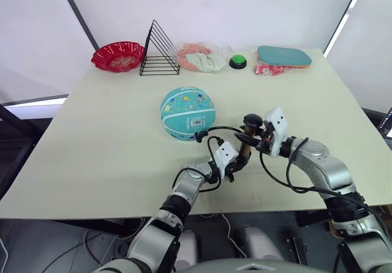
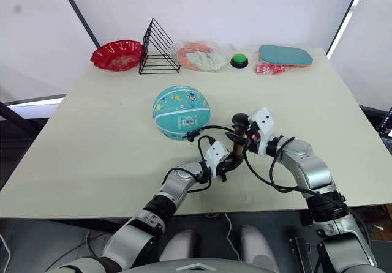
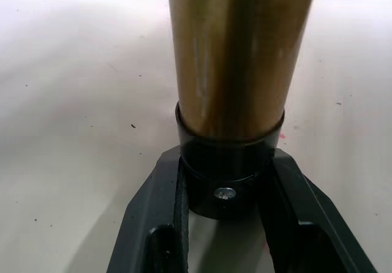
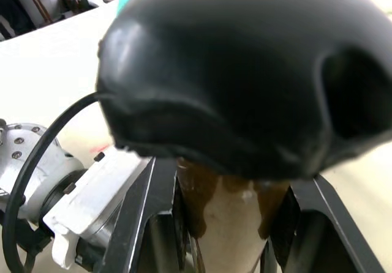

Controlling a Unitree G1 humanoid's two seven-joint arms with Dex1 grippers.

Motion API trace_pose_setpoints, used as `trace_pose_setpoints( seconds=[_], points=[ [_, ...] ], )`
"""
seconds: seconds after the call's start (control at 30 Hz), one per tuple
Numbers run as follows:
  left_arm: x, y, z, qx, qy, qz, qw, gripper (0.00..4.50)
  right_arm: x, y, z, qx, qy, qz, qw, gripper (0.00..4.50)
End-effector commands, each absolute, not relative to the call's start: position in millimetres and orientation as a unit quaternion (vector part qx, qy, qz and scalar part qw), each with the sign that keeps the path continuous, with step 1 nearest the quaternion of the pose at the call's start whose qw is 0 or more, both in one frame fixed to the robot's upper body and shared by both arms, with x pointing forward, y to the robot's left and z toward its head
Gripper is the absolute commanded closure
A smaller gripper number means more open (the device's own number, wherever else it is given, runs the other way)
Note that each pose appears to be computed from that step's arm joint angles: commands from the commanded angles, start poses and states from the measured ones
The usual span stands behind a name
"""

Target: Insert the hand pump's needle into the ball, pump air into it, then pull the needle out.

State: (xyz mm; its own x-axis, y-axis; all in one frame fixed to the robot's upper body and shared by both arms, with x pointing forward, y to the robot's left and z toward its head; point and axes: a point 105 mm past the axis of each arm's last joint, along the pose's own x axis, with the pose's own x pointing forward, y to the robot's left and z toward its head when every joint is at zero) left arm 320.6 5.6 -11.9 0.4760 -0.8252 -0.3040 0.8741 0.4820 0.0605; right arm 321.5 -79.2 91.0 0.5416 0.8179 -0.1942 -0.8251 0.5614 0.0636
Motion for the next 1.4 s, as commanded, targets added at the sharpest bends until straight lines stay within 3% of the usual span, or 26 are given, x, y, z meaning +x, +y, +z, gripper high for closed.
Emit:
trace_pose_setpoints(
  seconds=[0.03,0.23,0.47,0.77,0.97,1.1,1.3,1.4],
  points=[
    [306,15,-42,0.096,0.182,-0.498,0.842,3.45,311,-91,44,-0.02,0.198,0.452,0.869,3.44],
    [307,11,-41,0.096,0.182,-0.503,0.839,3.45,326,-100,133,-0.012,0.083,0.447,0.891,3.44],
    [306,8,-41,0.094,0.181,-0.507,0.838,3.45,319,-112,216,0.017,0.007,0.438,0.899,3.44],
    [305,6,-41,0.092,0.18,-0.511,0.835,3.45,312,-130,278,0.062,-0.045,0.421,0.904,3.44],
    [306,7,-41,0.092,0.179,-0.511,0.836,3.45,314,-121,249,0.03,-0.001,0.429,0.903,3.44],
    [304,9,-41,0.093,0.179,-0.51,0.836,3.45,316,-106,187,0.0,0.068,0.444,0.894,3.44],
    [305,11,-41,0.093,0.178,-0.506,0.839,3.45,314,-92,124,0.002,0.127,0.456,0.881,3.44],
    [306,12,-40,0.093,0.177,-0.504,0.84,3.45,312,-88,70,-0.001,0.183,0.449,0.874,3.44]
  ],
)
